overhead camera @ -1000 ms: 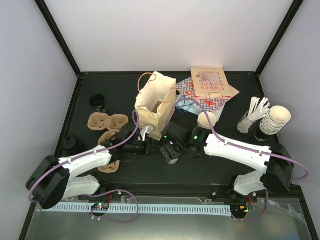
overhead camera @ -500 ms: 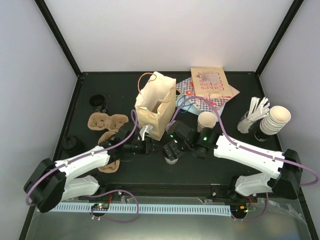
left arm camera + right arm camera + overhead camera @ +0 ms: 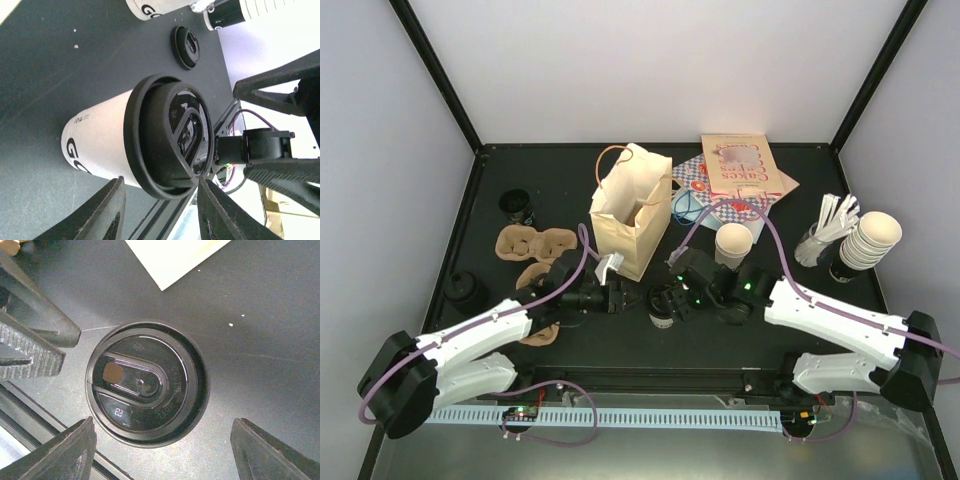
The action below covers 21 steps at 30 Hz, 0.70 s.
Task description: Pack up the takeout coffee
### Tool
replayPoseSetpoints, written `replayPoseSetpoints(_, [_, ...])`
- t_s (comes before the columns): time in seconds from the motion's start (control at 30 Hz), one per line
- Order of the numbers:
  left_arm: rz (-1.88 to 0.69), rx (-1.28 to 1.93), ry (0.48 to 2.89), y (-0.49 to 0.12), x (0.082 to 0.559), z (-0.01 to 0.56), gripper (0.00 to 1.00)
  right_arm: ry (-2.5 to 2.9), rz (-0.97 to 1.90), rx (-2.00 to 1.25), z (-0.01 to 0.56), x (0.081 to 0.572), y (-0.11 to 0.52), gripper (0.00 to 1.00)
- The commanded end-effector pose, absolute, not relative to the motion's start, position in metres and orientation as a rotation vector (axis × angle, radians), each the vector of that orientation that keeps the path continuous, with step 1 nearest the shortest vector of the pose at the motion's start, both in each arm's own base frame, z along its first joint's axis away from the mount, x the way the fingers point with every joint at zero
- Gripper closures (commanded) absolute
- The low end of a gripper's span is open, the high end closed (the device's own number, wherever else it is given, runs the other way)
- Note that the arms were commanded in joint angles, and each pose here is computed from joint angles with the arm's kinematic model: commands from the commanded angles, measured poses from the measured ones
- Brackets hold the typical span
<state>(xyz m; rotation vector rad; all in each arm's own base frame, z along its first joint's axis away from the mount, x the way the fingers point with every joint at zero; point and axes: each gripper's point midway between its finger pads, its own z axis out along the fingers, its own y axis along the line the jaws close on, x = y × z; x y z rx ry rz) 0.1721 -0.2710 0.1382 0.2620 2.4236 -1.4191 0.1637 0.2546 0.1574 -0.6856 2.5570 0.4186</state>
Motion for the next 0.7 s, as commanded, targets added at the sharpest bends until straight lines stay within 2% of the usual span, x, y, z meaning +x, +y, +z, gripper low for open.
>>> replayPoseSetpoints(0.0, [-1.440, 0.246, 2.430, -0.270, 0.164, 0.137, 0.58, 2.536, 0.505, -0.590, 0.167, 0.166, 0.253, 0.24])
replayPoseSetpoints(0.17, [-1.480, 0.238, 2.423, -0.273, 0.155, 0.135, 0.59, 2.526, 0.542, -0.518, 0.169, 0.169, 0.244, 0.29])
replayPoseSetpoints(0.4, [-1.513, 0.226, 2.414, -0.281, 0.147, 0.135, 0.61, 2.480, 0.627, -0.396, 0.181, 0.172, 0.242, 0.29])
replayPoseSetpoints(0.67, [-1.550, 0.206, 2.419, -0.287, 0.146, 0.130, 0.66, 2.541, 0.749, -0.378, 0.162, 0.166, 0.253, 0.50])
